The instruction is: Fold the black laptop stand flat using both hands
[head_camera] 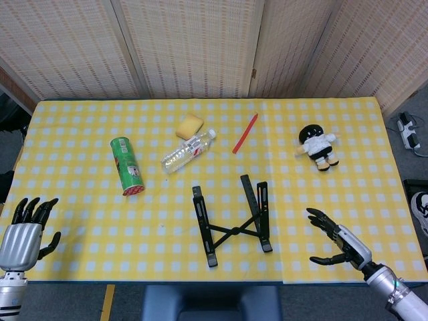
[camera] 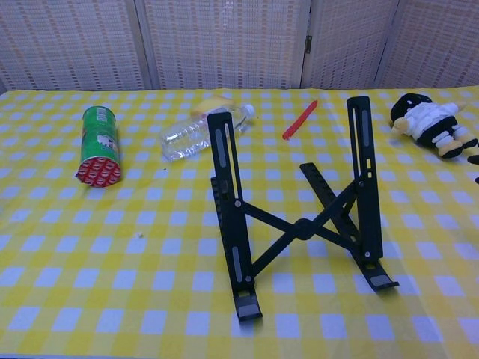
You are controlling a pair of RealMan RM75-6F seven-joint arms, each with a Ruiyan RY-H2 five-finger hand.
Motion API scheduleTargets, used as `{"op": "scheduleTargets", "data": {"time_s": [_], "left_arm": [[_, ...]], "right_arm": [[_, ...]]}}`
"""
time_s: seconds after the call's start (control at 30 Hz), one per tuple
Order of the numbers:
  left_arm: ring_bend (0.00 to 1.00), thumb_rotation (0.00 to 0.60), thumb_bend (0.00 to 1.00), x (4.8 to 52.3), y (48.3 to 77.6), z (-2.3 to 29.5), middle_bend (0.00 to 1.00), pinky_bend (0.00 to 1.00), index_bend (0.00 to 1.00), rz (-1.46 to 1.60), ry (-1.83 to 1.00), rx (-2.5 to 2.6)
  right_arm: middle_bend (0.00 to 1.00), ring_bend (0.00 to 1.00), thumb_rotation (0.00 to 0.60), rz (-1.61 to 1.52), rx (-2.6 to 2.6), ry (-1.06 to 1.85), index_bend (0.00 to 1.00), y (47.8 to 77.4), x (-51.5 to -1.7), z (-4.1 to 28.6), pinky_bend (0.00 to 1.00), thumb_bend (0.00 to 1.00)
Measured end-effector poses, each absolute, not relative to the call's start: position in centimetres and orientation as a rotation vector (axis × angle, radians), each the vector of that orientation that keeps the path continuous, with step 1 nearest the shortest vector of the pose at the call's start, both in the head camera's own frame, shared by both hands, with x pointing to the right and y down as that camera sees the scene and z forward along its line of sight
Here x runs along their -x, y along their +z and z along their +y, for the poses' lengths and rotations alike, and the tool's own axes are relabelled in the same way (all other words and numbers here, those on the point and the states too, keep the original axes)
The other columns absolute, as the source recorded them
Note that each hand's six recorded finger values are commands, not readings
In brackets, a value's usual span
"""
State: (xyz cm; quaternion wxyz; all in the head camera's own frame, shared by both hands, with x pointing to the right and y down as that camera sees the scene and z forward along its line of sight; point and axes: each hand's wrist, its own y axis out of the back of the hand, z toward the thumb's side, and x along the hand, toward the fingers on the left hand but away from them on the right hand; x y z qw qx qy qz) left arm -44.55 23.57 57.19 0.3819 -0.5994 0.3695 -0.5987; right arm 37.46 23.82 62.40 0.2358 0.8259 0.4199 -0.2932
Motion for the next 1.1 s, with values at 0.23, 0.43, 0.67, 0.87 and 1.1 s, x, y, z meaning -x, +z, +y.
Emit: {"op": "scheduleTargets", "data": {"time_s": [0.23,0.43,0.67,0.87,1.1], "left_arm": [[0.12,0.6,0.41,44.4,57.6,23.5,0.25,0.0,0.15,0.93,-1.53,1.542],[0.12,0.6,0.41,44.4,57.7,23.4,0.25,0.0,0.15,0.93,-1.528,1.545],[0.12,0.6,0.41,44.6,57.8,23.4,0.25,0.0,0.15,0.931,-1.53,1.545],[0.12,0.6,0.41,44.5,57.9,23.4,0.25,0.0,0.15,0.929,-1.526,1.549],[0.12,0.6,0.41,44.7,57.9,23.4,0.25,0.0,0.15,0.933,-1.525,1.547]], "right_arm": [[0.0,0.05,0.551,1.106,-2.133,-0.714,0.0,65.5,-35.9,23.8,0.0,0.0],[0.0,0.05,0.536,1.069,-2.065,-0.667,0.0,67.0,-34.4,23.9,0.0,0.0],[0.0,0.06,0.514,1.008,-1.979,-0.582,0.0,67.6,-32.4,24.4,0.0,0.0],[0.0,0.07,0.512,0.971,-1.971,-0.548,0.0,68.3,-30.6,24.8,0.0,0.0],[0.0,0.06,0.509,0.936,-1.945,-0.477,0.0,68.1,-28.2,24.9,0.0,0.0]]}}
